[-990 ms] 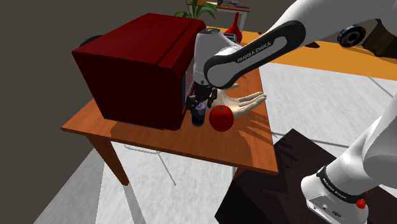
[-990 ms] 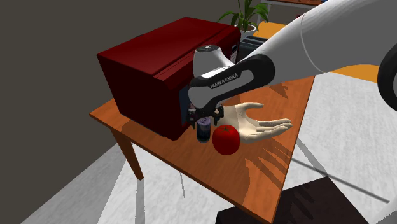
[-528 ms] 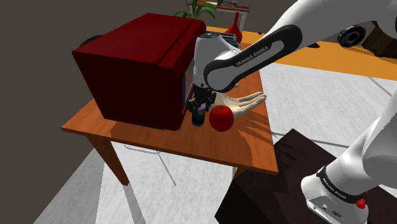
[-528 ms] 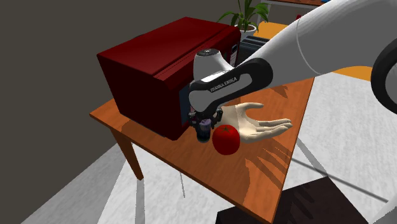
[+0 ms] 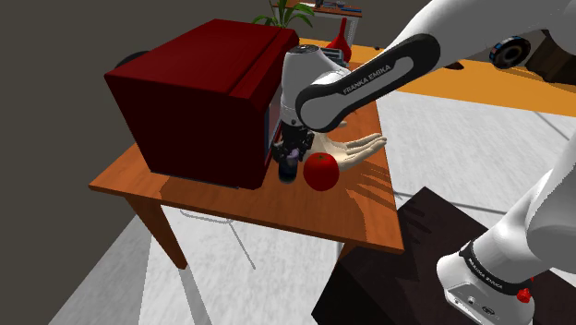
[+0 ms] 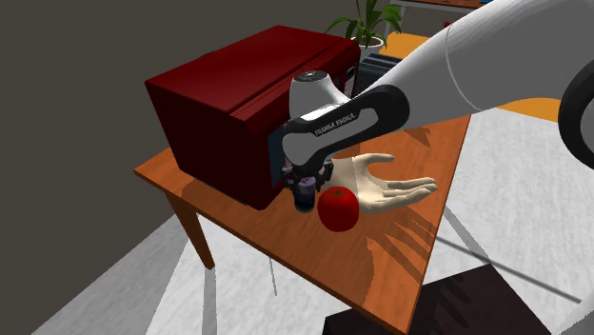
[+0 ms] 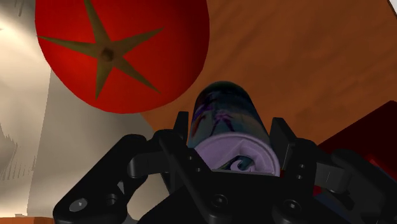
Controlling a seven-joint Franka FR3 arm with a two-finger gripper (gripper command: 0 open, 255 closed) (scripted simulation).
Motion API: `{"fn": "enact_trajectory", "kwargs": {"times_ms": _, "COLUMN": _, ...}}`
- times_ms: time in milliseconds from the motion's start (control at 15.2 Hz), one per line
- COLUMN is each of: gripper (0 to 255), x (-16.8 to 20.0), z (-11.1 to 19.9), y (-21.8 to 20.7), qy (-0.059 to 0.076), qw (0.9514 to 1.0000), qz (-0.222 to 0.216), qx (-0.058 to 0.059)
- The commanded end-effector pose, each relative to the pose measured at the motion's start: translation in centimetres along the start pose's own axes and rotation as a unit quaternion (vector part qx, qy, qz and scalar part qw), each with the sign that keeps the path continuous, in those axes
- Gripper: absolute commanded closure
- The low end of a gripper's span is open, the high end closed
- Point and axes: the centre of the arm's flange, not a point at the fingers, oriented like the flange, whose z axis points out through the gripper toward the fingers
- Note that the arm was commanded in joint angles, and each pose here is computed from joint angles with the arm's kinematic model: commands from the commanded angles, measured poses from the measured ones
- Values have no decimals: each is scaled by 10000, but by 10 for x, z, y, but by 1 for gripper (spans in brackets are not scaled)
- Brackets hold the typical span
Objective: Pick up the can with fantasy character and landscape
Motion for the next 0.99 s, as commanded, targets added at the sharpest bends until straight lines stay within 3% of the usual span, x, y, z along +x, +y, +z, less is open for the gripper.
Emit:
{"fn": "enact_trajectory", "kwargs": {"times_ms": 0, "gripper": 255, "x": 0, "z": -10, "y": 0, "qy": -1, "qw": 10000, "qz": 0, "qx": 0}}
{"fn": "enact_trajectory", "kwargs": {"times_ms": 924, "gripper": 255, "x": 0, "z": -74, "y": 0, "qy": -1, "qw": 10000, "qz": 0, "qx": 0}}
